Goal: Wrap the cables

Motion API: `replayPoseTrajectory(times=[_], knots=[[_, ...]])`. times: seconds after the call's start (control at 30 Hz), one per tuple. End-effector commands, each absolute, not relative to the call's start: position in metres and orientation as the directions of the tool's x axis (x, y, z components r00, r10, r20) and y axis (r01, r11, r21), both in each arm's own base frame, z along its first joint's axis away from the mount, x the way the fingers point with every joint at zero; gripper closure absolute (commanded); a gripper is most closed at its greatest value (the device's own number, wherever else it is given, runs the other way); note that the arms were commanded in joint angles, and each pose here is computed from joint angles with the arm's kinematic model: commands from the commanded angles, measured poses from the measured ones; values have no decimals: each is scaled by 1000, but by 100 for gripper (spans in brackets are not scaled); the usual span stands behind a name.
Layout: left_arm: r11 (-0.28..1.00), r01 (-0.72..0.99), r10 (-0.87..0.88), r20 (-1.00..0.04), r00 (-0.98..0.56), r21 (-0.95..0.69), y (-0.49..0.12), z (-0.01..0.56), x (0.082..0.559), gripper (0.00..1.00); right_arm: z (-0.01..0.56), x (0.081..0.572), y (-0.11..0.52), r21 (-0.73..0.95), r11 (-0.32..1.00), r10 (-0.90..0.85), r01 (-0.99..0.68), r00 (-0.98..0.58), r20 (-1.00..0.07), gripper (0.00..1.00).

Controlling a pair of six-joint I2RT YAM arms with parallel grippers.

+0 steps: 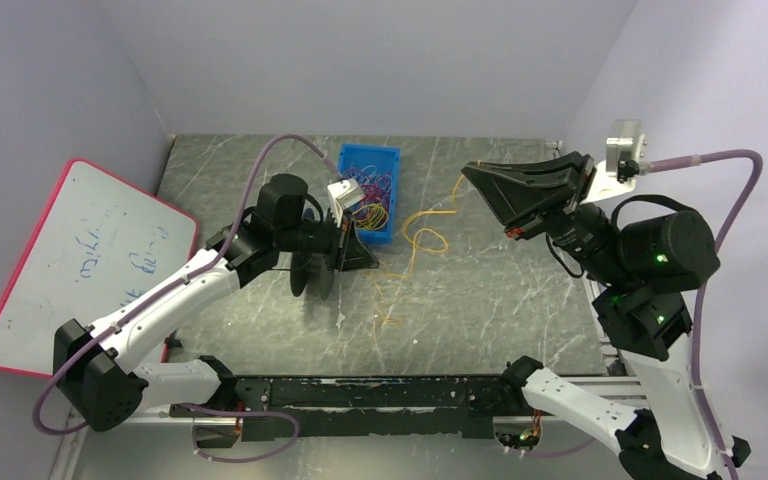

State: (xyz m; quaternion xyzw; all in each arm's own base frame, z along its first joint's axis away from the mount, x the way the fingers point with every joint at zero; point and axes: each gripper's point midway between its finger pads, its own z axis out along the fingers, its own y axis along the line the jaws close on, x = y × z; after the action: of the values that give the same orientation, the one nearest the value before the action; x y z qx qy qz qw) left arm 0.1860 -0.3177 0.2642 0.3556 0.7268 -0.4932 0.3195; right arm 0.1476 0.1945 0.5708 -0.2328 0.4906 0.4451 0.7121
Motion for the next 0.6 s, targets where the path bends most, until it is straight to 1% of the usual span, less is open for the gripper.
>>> replayPoseTrajectory(times=[0.0, 0.2, 0.3, 0.33, 0.4, 0.47, 0.57], knots=[[274, 825, 207, -808, -552, -494, -318, 257, 184, 93, 588, 144, 181, 87, 537, 431, -839, 184, -884, 100], [276, 821, 212, -801, -559, -500, -320, 254, 186, 93, 589, 146, 176, 94, 560, 430, -823, 192, -882, 100], [281, 814, 213, -794, -570, -509, -322, 252, 187, 93, 589, 154, 170, 113, 599, 429, -793, 198, -881, 100], [287, 809, 212, -790, -575, -513, -323, 250, 189, 91, 588, 158, 167, 124, 620, 427, -774, 201, -882, 100], [298, 800, 207, -783, -587, -521, -326, 249, 191, 80, 586, 170, 160, 147, 671, 415, -727, 203, -887, 100], [309, 794, 200, -780, -593, -524, -329, 250, 195, 65, 583, 184, 151, 170, 731, 400, -660, 213, -892, 100], [363, 780, 184, -782, -596, -510, -330, 253, 206, 51, 576, 203, 140, 198, 800, 372, -567, 208, -905, 100]])
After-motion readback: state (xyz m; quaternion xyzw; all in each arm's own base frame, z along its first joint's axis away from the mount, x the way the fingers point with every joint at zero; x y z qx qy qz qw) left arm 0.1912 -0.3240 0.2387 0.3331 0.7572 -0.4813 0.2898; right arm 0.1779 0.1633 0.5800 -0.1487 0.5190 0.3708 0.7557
